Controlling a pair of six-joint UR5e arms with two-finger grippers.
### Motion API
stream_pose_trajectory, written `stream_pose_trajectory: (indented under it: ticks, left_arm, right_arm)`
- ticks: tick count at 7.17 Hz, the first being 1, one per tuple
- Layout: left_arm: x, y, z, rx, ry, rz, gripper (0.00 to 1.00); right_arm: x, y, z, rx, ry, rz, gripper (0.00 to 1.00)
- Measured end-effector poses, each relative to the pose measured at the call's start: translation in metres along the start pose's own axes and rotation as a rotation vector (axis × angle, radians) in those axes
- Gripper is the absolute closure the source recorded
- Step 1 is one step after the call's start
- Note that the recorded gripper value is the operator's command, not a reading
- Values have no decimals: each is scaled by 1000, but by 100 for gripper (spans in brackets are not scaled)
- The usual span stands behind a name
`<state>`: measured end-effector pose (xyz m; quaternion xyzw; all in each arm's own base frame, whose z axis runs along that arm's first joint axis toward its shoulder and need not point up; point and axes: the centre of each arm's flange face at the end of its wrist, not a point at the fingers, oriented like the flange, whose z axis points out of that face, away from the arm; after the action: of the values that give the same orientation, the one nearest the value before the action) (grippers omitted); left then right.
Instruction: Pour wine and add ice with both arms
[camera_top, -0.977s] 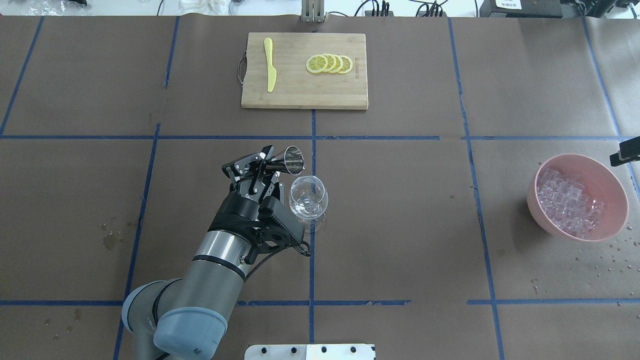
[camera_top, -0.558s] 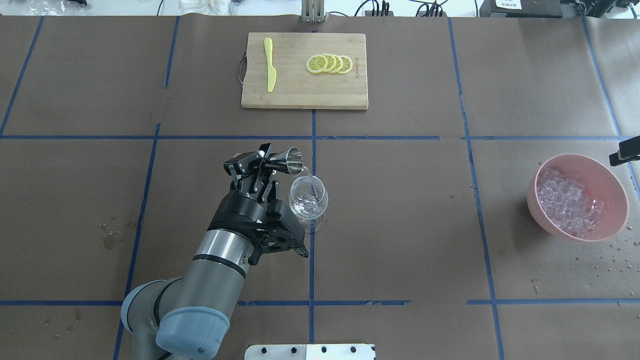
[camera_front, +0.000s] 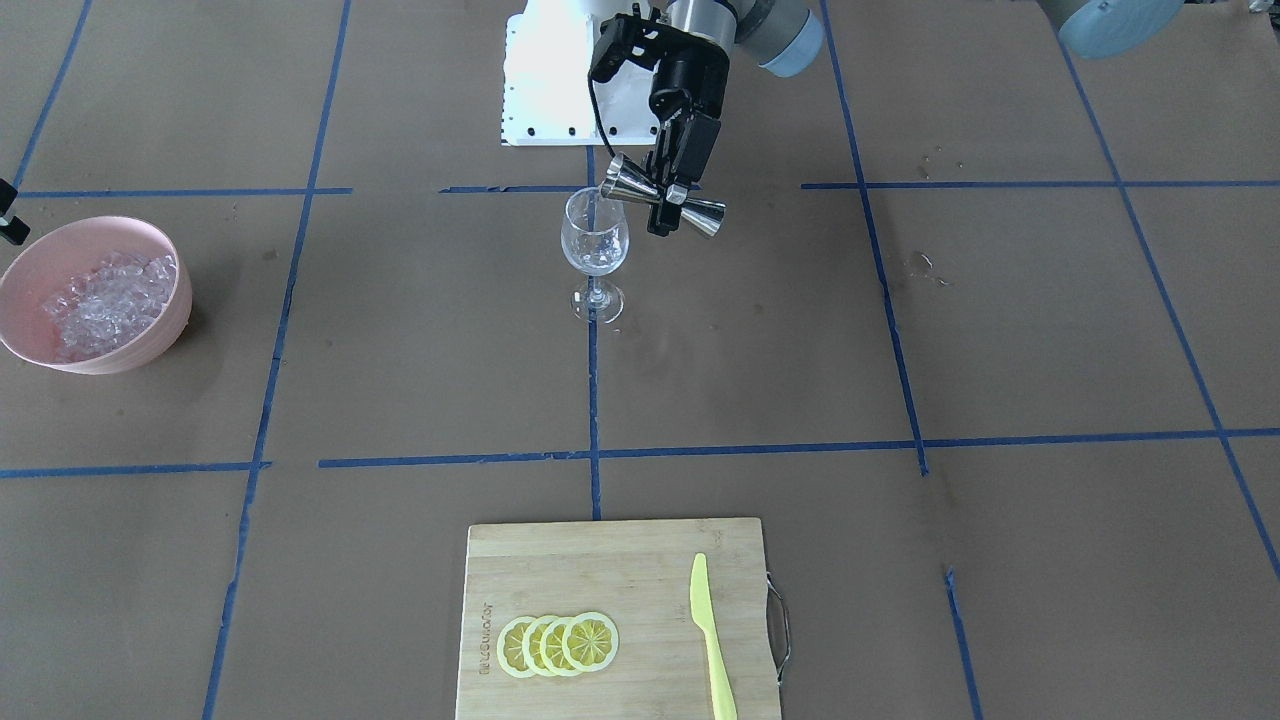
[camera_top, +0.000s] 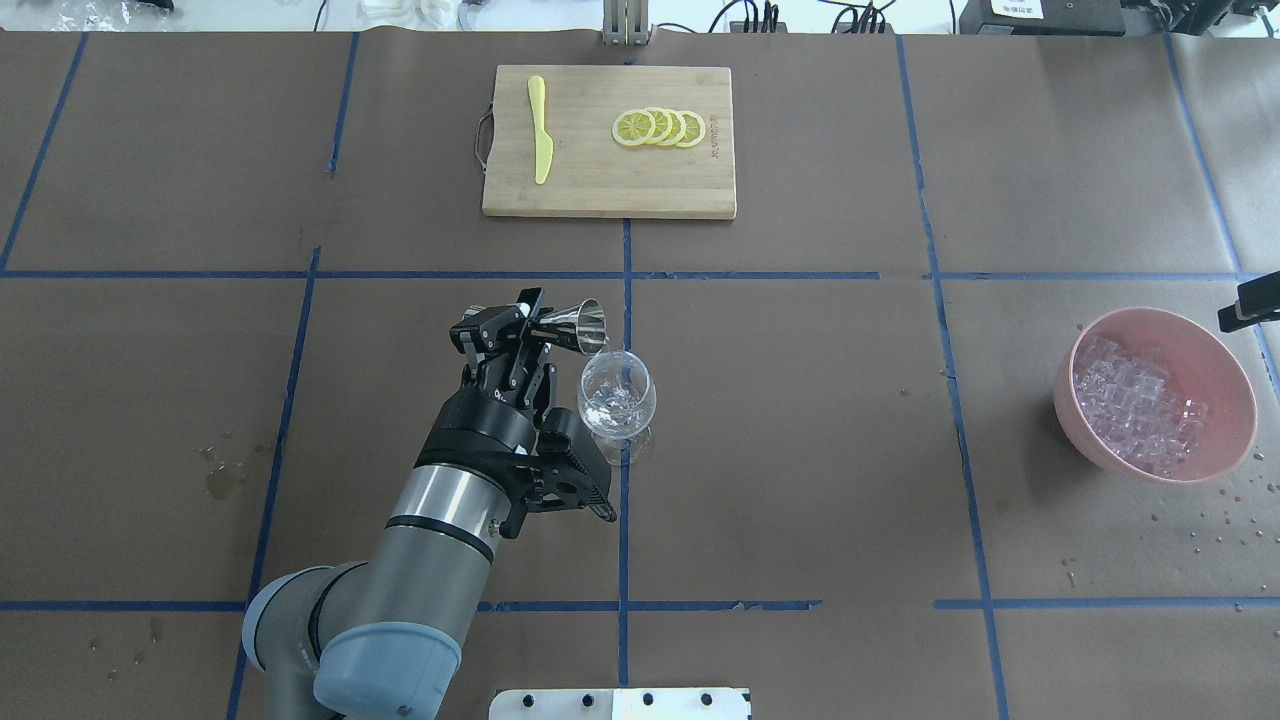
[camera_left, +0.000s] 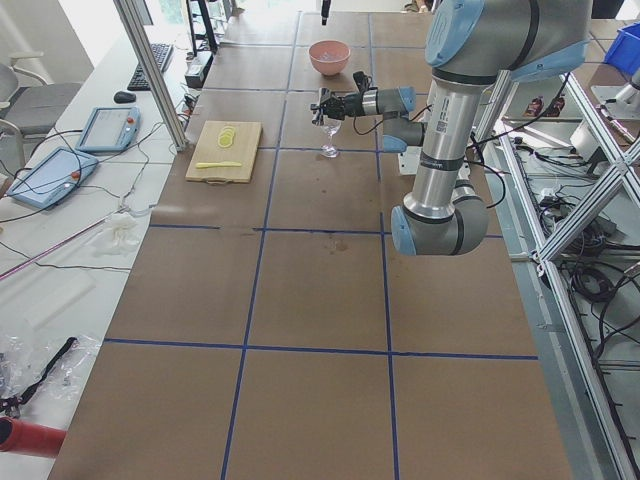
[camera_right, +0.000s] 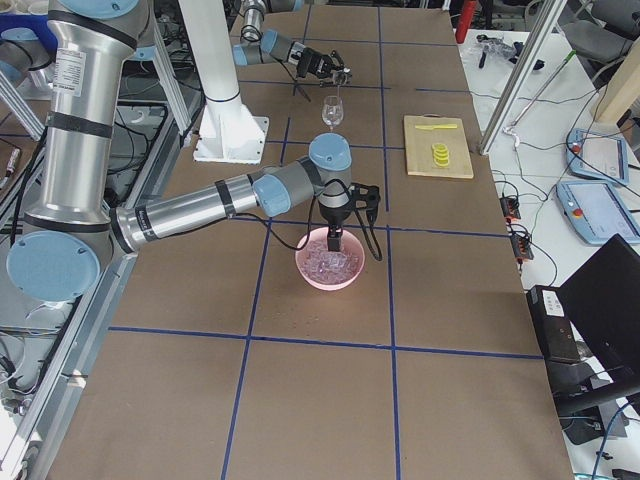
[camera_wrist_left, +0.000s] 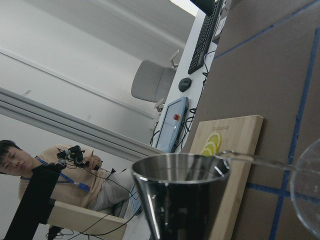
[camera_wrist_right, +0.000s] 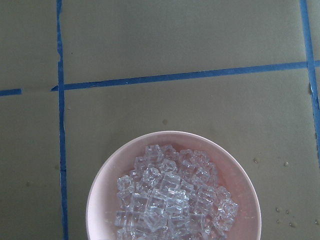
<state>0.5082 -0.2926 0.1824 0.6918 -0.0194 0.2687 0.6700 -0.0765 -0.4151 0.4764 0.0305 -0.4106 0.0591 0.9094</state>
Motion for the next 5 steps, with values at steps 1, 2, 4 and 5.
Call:
stream_pose_trajectory:
  ticks: [1,2,4,5]
  left_arm:
    - [2,1,-1,0,3,12,100]
    - [3,2,-1,-1,4,26,100]
    - [4,3,-1,-5,-1,105,100]
    - [4,4,-1,-9,-10,145,100]
  right_arm:
    - [0,0,0,0,-1,0,0]
    - [0,0,0,-1,-1,0,0]
    - [0,0,0,-3,-3,1,0]
    - [0,0,0,-3,-4,1,0]
